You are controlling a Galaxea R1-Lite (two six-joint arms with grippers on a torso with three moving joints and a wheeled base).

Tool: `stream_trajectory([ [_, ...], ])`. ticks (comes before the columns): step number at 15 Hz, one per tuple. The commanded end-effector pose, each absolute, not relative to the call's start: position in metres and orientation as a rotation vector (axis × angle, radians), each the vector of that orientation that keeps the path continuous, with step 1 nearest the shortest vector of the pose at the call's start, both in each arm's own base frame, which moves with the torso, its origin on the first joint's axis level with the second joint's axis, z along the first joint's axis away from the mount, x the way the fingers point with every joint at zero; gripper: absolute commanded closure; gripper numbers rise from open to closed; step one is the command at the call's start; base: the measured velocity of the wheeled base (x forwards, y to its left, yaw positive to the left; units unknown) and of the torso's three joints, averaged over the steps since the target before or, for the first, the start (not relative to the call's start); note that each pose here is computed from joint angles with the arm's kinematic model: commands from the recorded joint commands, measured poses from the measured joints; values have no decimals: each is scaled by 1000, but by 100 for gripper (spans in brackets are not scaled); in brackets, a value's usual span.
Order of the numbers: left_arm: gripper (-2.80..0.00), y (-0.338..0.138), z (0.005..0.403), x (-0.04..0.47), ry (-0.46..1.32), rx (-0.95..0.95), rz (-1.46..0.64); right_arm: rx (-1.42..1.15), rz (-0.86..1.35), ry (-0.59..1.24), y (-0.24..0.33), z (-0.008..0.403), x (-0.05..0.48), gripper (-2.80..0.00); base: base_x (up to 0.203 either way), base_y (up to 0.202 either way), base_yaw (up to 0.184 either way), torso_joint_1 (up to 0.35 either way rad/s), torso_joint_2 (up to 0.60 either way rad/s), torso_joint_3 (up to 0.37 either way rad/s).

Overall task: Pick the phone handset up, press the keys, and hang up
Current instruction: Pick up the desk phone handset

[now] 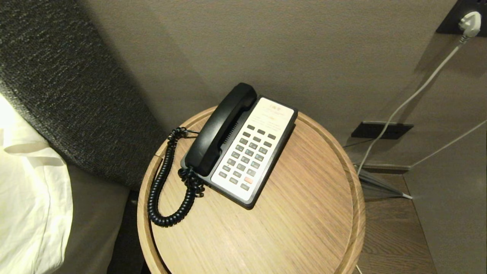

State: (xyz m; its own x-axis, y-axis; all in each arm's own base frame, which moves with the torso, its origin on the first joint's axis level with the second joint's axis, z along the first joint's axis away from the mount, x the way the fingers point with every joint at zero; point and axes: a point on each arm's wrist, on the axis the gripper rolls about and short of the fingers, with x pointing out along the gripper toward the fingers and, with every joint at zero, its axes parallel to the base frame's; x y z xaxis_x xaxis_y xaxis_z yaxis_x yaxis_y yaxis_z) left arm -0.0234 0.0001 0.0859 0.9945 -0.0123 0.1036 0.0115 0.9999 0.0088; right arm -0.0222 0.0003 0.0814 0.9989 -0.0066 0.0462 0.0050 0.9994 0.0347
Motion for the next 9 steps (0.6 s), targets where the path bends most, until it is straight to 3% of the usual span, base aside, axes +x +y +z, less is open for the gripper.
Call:
stream_trajectory([
  [1,0,0,100,-27,-121,11,-36,34,-4,-28,0,76,-21,0,0,0,0,0,0,0],
  [3,0,-2,153,-37,-135,16,-105,35,-6,-27,0,76,-21,0,0,0,0,0,0,0],
  [5,0,-3,205,-25,-26,10,-156,35,-6,-28,0,76,-21,0,0,0,0,0,0,0],
  [9,0,-8,287,67,199,-12,-295,35,-6,-28,0,76,-21,0,0,0,0,0,0,0],
])
